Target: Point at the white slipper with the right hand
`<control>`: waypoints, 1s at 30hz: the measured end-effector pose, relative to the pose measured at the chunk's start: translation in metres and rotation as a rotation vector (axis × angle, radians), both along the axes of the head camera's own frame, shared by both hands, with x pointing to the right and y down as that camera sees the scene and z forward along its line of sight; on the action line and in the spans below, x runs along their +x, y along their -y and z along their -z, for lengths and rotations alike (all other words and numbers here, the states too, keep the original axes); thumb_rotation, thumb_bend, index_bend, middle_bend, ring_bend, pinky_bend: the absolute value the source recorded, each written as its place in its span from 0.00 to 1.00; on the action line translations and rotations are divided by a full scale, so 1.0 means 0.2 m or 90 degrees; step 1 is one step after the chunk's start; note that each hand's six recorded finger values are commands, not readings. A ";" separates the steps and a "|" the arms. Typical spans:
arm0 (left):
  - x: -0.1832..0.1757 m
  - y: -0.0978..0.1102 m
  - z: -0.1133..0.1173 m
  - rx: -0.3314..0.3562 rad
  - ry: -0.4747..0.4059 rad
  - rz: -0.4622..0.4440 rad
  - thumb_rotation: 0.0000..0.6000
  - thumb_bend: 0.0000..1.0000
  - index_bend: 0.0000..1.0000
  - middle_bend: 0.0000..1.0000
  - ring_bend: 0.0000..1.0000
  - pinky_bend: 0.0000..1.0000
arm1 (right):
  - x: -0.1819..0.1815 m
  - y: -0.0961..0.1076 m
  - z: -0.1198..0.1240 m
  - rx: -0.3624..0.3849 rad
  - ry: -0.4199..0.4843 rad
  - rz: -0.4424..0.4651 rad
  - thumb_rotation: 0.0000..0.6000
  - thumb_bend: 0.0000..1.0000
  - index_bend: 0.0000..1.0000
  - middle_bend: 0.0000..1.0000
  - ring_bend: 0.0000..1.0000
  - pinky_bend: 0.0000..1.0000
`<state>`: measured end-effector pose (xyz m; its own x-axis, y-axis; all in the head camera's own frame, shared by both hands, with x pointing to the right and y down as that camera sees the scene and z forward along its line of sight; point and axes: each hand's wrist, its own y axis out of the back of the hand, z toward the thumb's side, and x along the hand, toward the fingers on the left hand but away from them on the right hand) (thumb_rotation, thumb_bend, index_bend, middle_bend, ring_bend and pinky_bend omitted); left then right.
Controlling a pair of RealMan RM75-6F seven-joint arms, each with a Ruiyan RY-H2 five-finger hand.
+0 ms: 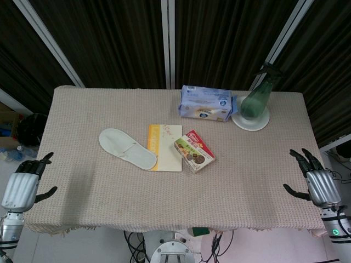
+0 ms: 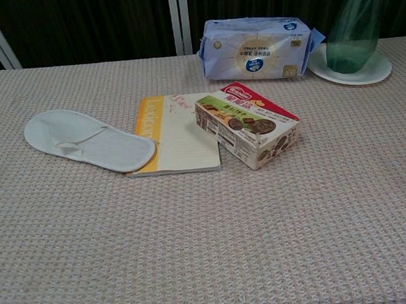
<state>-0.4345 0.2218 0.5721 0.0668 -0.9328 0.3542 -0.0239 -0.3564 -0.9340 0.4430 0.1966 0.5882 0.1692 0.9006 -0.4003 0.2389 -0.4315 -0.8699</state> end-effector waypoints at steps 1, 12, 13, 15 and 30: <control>0.00 0.01 0.00 0.000 0.000 0.001 1.00 0.09 0.11 0.30 0.29 0.27 | -0.01 0.01 0.00 -0.001 0.001 0.002 1.00 0.19 0.00 0.13 0.02 0.14; 0.03 0.02 0.01 0.010 -0.011 0.003 1.00 0.09 0.11 0.30 0.29 0.27 | -0.39 0.10 -0.10 -0.017 0.055 0.166 1.00 0.20 0.00 0.27 0.15 0.23; 0.03 0.02 0.01 0.011 -0.013 0.004 1.00 0.09 0.11 0.30 0.29 0.27 | -0.46 0.11 -0.11 -0.016 0.062 0.196 1.00 0.21 0.00 0.35 0.22 0.29; 0.04 0.02 0.02 0.013 -0.016 0.006 1.00 0.09 0.11 0.30 0.29 0.27 | -0.65 0.13 -0.14 -0.010 0.075 0.272 1.00 0.21 0.00 0.50 0.41 0.45; 0.01 -0.02 0.02 0.013 -0.021 0.029 1.00 0.09 0.11 0.30 0.29 0.27 | -1.67 -0.02 -0.21 0.065 0.208 0.578 1.00 0.92 0.00 0.92 1.00 1.00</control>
